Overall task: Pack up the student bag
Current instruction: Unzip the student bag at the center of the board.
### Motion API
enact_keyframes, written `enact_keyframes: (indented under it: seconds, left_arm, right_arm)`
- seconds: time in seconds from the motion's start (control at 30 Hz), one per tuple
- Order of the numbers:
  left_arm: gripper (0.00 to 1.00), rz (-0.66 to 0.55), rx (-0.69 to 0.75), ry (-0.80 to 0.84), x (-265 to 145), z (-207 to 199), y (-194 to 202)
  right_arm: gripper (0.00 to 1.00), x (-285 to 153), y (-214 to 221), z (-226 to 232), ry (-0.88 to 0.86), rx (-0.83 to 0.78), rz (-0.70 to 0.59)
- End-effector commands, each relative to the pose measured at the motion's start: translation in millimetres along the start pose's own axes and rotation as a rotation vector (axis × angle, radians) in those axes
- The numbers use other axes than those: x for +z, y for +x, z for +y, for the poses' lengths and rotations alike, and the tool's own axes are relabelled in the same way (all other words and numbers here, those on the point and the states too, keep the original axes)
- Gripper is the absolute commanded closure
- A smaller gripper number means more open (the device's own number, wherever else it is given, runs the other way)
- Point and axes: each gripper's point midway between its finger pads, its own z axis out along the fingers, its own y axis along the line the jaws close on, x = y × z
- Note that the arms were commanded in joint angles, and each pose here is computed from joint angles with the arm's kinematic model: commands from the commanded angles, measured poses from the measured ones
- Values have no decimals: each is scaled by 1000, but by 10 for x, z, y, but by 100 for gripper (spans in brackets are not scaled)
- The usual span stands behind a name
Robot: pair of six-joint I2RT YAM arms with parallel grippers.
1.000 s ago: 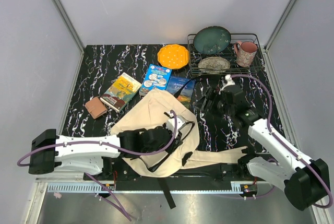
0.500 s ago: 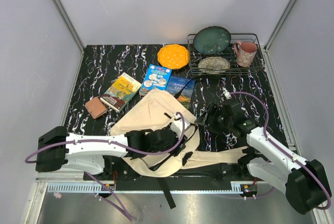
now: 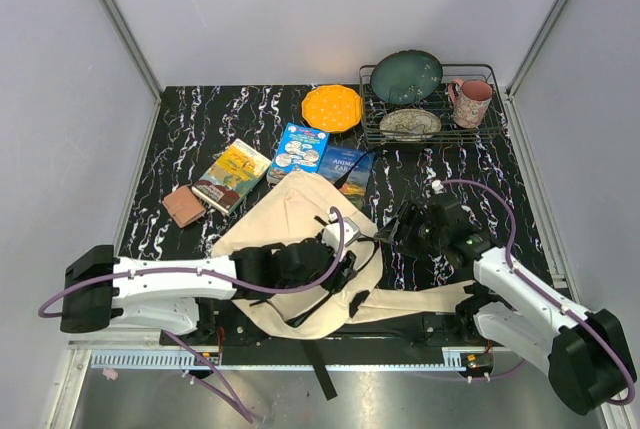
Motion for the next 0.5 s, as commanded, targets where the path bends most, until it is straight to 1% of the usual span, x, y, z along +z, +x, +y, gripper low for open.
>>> enact_keyframes:
  seconds: [0.0,0.03,0.1,0.17,0.27,0.33,0.47]
  left_arm:
    - [54,-90,-24,27,-32,-55,-285]
    - [60,-82,-19,27,-27,-46,-267]
    - [62,-66,-17,38,4,-61,-236]
    - [58,-58,-16,50,29,-79,-225]
    - [55,-52,-17,77,41,-132,-204]
    - [52,-54,-19,92,45,-156,-211]
    - [53,-42,-18,86,71,-139,-185]
  right_arm:
    - [23,-33,-6,105,-52,-1,-4]
    - [23,-40,-5,111,-55,-3,-5]
    - [23,-43,-11,121,-59,-2,-8]
    - [23,-51,-19,139,-65,-3,-10]
    - [23,-56,-16,143,-66,-6,-10]
    - [23,-53,-12,134,-64,-4,-8]
    - [23,-49,-6,127,-64,-1,-8]
